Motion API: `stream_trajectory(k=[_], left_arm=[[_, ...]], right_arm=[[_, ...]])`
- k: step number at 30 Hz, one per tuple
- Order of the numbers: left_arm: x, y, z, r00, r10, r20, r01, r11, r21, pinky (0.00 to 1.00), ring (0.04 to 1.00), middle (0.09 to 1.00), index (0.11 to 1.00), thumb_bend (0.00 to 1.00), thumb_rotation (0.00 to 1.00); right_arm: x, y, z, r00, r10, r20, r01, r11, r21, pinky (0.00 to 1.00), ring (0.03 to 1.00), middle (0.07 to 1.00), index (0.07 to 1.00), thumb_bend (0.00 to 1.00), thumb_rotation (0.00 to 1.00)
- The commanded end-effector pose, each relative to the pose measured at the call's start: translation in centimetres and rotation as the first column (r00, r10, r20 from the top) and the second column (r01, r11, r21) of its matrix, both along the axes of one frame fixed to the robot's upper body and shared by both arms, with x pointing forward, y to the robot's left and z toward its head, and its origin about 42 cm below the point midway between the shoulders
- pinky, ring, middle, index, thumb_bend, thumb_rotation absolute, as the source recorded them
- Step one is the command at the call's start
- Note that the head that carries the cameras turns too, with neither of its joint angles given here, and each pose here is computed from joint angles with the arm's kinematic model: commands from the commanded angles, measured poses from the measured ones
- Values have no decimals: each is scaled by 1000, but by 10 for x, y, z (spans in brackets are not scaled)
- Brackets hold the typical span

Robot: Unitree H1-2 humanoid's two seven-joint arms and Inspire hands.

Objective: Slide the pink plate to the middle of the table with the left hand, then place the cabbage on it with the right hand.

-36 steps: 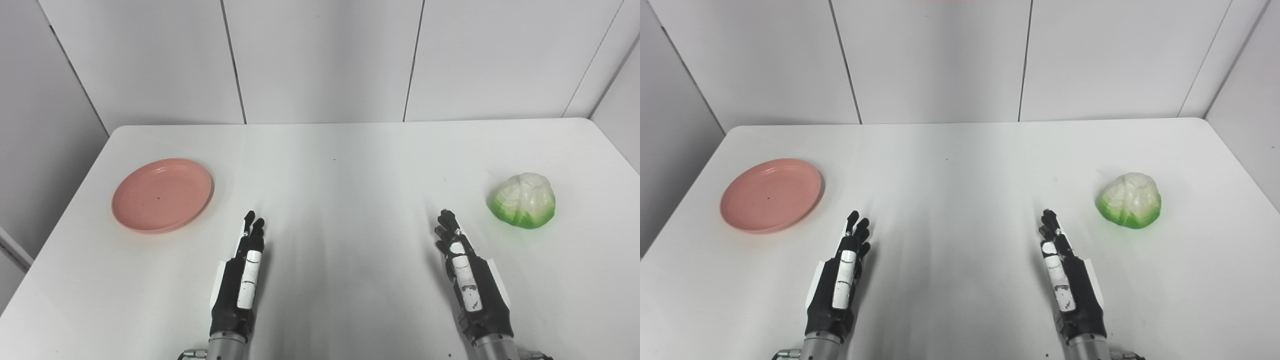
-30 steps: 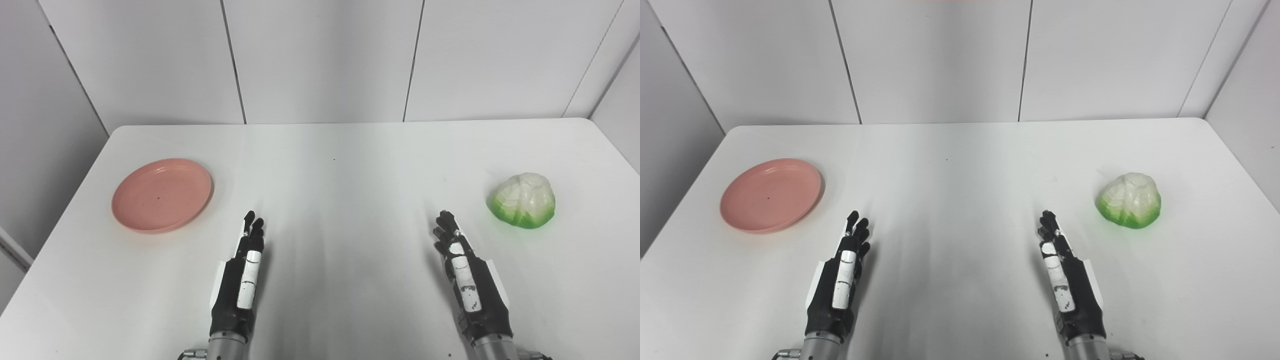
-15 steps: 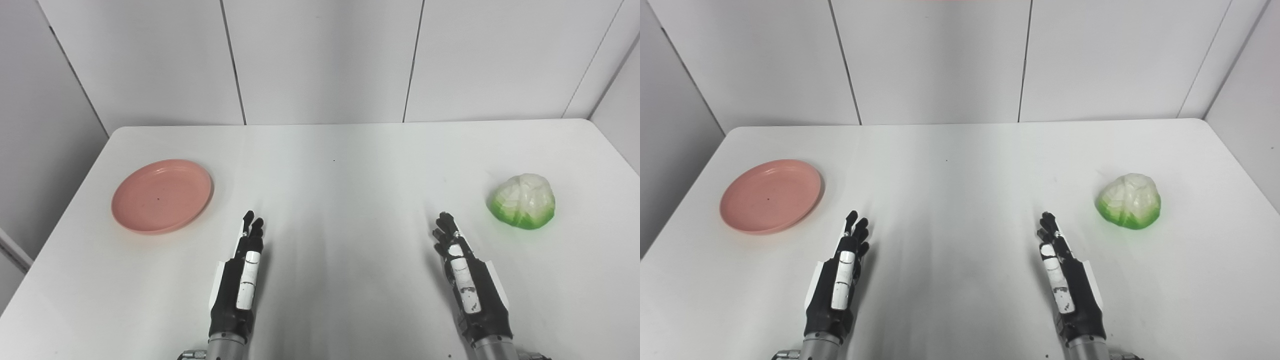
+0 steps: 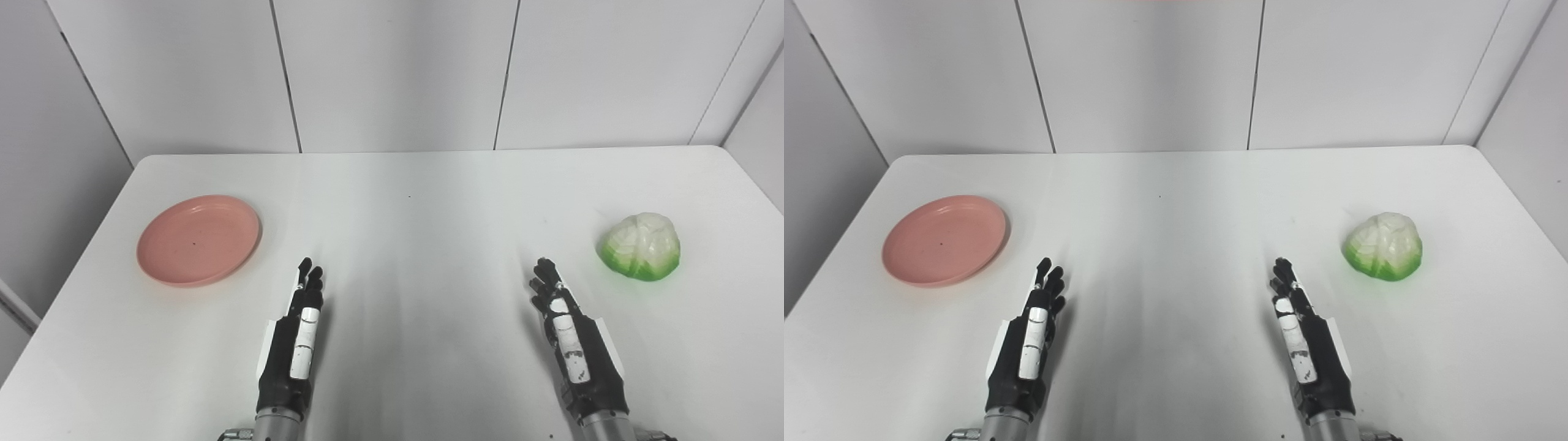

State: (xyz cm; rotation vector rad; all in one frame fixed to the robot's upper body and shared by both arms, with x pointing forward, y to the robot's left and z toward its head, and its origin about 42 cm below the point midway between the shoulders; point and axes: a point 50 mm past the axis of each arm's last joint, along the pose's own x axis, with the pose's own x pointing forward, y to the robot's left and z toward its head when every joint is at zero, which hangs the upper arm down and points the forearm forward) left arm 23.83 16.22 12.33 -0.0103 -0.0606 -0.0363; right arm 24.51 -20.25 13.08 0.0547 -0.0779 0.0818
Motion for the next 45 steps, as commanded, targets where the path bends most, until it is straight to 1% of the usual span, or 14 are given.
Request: stream_trajectory(k=[1,6,9,13,15,19,28,31,33,37,41,43,45], left_arm=[[-5,0,-1,999,7,32,-8,1000,23,1000,994,983,1000,674,1000],[-5,-19,-12,1000,2,31,-3,1000,30,1000,993,982,1000,653,1000],[-4,-29,-17,999,3,32,-4,1000,31,1000,988,979,1000,658,1000],[-5,-36,-21,1000,2,29,-3,1000,26,1000,995,985,1000,651,1000],[-5,-38,-23,1000,5,24,-5,1000,26,1000,996,989,1000,617,1000],[-6,-40,-26,1000,9,20,-9,1000,30,1000,999,992,1000,597,1000],[-5,-41,-36,1000,16,20,-17,999,29,1000,1000,996,1000,599,1000],[-4,-41,-38,999,18,29,-19,999,34,1000,1000,995,1000,595,1000],[-3,-40,-39,999,19,39,-21,999,32,1000,1000,994,1000,576,1000],[-1,-37,-40,998,30,58,-32,999,34,1000,999,990,1000,592,1000],[6,-29,-32,995,55,86,-57,998,20,1000,998,989,1000,632,1000],[10,-24,-24,991,66,114,-67,998,6,1000,999,988,1000,660,1000],[14,-22,-18,988,79,132,-78,997,-9,1000,1000,991,1000,664,1000]], right_arm=[[-9,-13,-2,999,5,31,-4,1000,-28,991,961,962,945,889,965],[-7,-35,-16,1000,8,30,-7,1000,-18,994,958,963,946,892,953],[-7,-48,-24,999,9,31,-8,1000,-21,988,952,958,939,897,952],[-7,-57,-31,999,15,30,-14,1000,-20,986,950,956,933,898,944],[-8,-60,-35,999,17,28,-17,1000,-23,981,946,954,932,900,940],[-8,-63,-39,999,24,26,-23,999,-28,981,944,955,935,897,939],[-7,-64,-51,1000,20,16,-20,999,-28,980,940,957,939,921,939],[-6,-64,-53,1000,20,11,-19,1000,-22,978,934,955,936,912,935],[-5,-64,-55,1000,21,8,-20,1000,-17,982,931,955,937,910,930],[-3,-62,-57,1000,25,8,-25,1000,-20,976,928,951,935,912,930],[-2,-60,-58,999,31,8,-31,999,-22,965,921,945,931,906,929],[-1,-60,-58,999,32,8,-32,999,-20,955,917,940,921,909,926],[0,-63,-59,1000,30,8,-30,999,-18,952,918,939,916,909,923]])
